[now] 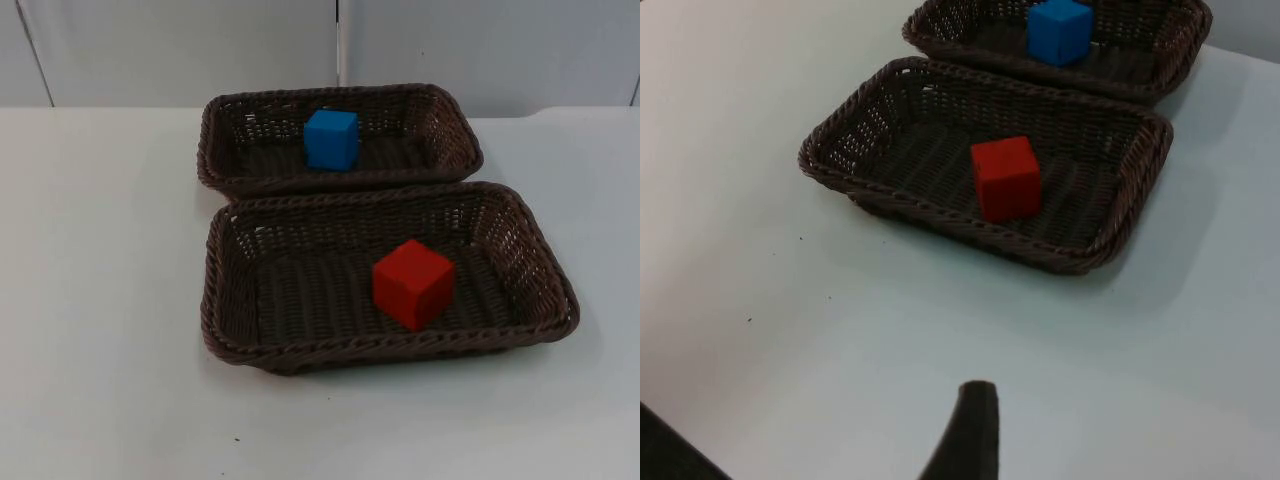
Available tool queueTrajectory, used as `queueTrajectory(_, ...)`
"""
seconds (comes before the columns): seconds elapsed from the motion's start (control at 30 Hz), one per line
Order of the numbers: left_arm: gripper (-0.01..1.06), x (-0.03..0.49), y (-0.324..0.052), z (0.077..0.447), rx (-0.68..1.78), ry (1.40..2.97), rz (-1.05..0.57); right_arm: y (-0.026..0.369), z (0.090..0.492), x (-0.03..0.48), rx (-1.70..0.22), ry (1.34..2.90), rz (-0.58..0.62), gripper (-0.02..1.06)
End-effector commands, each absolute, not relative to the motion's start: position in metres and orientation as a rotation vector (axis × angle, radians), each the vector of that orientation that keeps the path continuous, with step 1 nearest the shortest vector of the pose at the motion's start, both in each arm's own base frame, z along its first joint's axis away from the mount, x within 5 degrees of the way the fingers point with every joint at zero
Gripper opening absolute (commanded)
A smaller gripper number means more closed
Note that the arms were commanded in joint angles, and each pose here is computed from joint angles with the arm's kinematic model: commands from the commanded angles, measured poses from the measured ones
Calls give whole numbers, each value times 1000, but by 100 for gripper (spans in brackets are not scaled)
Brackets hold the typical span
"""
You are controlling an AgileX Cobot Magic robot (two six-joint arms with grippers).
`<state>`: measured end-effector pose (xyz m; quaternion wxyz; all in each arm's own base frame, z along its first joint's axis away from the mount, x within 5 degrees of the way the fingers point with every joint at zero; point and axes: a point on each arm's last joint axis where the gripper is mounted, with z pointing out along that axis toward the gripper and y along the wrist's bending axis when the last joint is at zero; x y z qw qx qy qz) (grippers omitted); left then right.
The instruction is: Pick up one cube with the left hand and place it into the upper basket. Pick up one cube with the right hand and place it into the lower basket.
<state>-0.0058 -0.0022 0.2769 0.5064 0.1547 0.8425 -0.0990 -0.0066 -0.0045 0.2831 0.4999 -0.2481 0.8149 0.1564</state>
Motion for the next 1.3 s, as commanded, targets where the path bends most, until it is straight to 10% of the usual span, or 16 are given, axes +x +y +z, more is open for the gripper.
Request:
queueTrajectory(0.0, 101, -6, -2, 275, 366, 2037, -234, -4, 280, -6, -606, 1977, 376, 75)
queueTrajectory(0.3, 101, -6, -2, 275, 366, 2037, -234, -4, 280, -7, -612, 1976, 380, 105)
queueTrajectory(1.27, 105, -6, -2, 275, 366, 2037, -234, -4, 280, -7, -612, 1976, 380, 105)
